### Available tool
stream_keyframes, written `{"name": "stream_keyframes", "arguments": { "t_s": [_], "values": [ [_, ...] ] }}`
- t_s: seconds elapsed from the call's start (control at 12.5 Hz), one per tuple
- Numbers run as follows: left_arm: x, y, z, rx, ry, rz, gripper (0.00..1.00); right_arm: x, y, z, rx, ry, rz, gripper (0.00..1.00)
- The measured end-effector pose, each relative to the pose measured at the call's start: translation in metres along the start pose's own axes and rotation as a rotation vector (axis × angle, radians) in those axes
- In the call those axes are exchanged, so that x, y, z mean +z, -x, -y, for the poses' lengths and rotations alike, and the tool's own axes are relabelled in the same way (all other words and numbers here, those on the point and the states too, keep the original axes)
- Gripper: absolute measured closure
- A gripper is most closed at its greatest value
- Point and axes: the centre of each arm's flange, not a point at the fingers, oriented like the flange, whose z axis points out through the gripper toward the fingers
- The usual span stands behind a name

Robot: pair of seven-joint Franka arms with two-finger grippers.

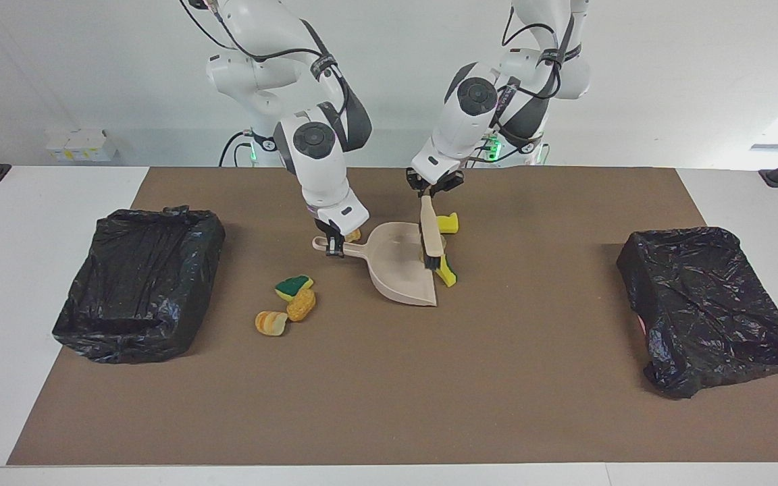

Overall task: Sweep and dump trash in bin
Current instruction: 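Sweep the yellow sponge and crust toward the dustpan with the left gripper, then brush the sponges and crust into the dustpan with the left gripper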

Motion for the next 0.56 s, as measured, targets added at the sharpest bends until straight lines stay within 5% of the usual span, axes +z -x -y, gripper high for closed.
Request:
{"name": "stream_keyframes", "arguments": {
  "t_s": [0.32, 0.56],
  "values": [
    [-0.042, 0.019, 0.030, -0.034, -0.049, 0.093, 0.74, -0.001, -0.003, 0.001, -0.008, 0.003, 0.001, 0.67],
    [-0.017, 0.041, 0.069, -0.090, -0.096, 0.150, 0.74, -0.002, -0.013, 0.007, -0.047, 0.020, 0.024, 0.67]
  ]
}}
